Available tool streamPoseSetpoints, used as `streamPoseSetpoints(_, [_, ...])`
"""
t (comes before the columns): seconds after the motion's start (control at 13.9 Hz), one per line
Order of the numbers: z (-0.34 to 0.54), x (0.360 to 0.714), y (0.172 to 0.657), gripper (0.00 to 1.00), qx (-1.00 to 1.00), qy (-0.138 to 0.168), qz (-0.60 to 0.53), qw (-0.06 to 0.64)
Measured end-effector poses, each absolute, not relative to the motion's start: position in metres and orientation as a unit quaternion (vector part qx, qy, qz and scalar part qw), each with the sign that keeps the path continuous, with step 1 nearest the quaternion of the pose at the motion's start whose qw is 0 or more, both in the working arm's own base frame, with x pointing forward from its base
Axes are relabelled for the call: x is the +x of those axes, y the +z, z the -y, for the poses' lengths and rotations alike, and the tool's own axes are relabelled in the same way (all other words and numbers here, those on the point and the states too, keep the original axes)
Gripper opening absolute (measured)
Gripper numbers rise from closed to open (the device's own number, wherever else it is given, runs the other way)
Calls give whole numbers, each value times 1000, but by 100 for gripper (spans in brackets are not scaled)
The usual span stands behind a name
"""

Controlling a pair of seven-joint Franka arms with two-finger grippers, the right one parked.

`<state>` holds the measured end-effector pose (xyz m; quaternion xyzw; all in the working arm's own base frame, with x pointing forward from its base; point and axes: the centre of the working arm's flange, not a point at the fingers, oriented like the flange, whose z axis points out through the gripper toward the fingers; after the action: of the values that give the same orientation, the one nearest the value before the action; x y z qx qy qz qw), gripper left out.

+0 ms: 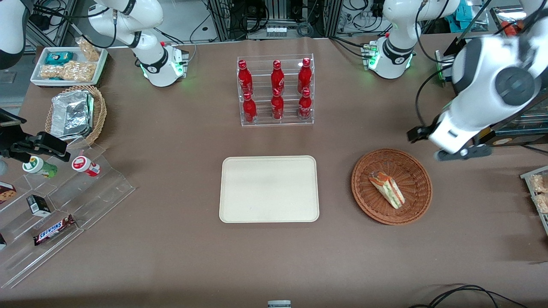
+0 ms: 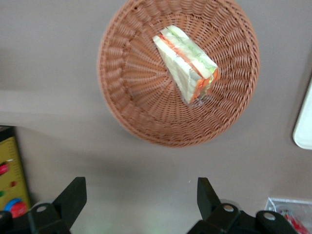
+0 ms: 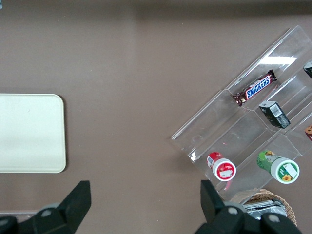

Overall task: Place sandwich from basket to tray
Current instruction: 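Move the left gripper over the wicker basket toward the wrapped sandwich, then lower the left gripper and close it on the wrapped sandwich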

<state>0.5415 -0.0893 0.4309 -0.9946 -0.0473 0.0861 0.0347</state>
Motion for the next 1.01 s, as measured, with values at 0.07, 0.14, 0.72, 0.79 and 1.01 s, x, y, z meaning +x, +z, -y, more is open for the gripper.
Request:
streamPoseSetpoints(0.07, [91, 547, 411, 100, -994, 89, 56, 31])
streamPoseSetpoints(0.14, [91, 555, 389, 100, -993, 88, 77, 26])
streamPoseSetpoints(0.72, [98, 574, 281, 100, -965, 46, 259, -7])
streamPoseSetpoints(0.79, [99, 573, 275, 100, -963, 42, 266, -10])
streamPoseSetpoints(1.01, [101, 566, 262, 100, -961, 25, 276, -21])
